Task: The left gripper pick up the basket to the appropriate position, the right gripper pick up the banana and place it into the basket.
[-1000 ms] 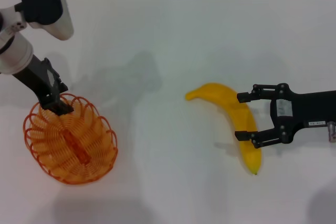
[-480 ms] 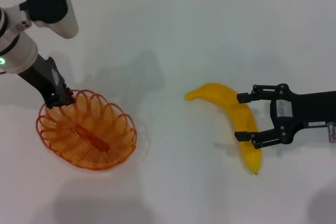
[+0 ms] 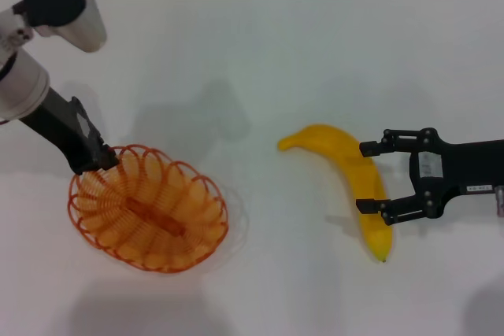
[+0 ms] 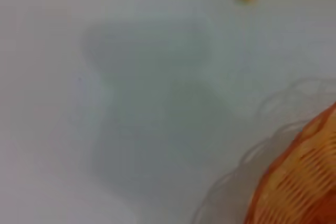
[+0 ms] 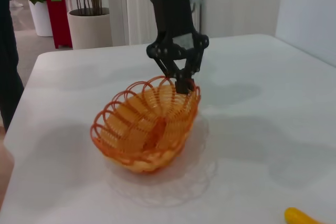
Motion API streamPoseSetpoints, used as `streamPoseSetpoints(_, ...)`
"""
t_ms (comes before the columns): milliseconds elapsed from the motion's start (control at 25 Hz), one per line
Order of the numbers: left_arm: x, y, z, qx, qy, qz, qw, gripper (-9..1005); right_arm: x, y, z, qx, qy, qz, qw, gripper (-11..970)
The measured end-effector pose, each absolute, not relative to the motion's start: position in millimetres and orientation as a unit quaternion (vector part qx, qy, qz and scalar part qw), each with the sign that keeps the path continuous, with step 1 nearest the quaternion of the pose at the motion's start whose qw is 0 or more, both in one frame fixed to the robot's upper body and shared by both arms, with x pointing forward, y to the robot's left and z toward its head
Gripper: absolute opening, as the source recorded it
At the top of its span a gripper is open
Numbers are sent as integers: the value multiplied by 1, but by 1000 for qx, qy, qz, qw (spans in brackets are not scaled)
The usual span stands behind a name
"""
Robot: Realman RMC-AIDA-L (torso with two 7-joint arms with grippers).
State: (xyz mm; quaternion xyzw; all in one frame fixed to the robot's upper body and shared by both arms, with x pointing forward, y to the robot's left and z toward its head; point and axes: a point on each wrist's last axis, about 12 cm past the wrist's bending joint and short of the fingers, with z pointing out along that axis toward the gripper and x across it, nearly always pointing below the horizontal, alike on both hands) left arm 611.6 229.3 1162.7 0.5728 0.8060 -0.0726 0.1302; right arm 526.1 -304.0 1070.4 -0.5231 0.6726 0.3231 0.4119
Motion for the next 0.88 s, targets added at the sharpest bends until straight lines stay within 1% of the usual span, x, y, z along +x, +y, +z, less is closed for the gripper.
streamPoseSetpoints(200,610,226,1165,482,857,-107,150,73,526,-303,1071,-523,672,324,413,890)
streamPoseSetpoints(280,611,220,1166,459,865,-126,159,64,527,-303,1071,-523,672,324,413,890)
streamPoseSetpoints(480,615,207,1164,423,877,-157,166,59,528,-301,1071,-523,671,325,413,890)
streamPoseSetpoints(880,626,188,1152,396,887,-181,155,56,528,-300,1071,-524,669,327,413,890)
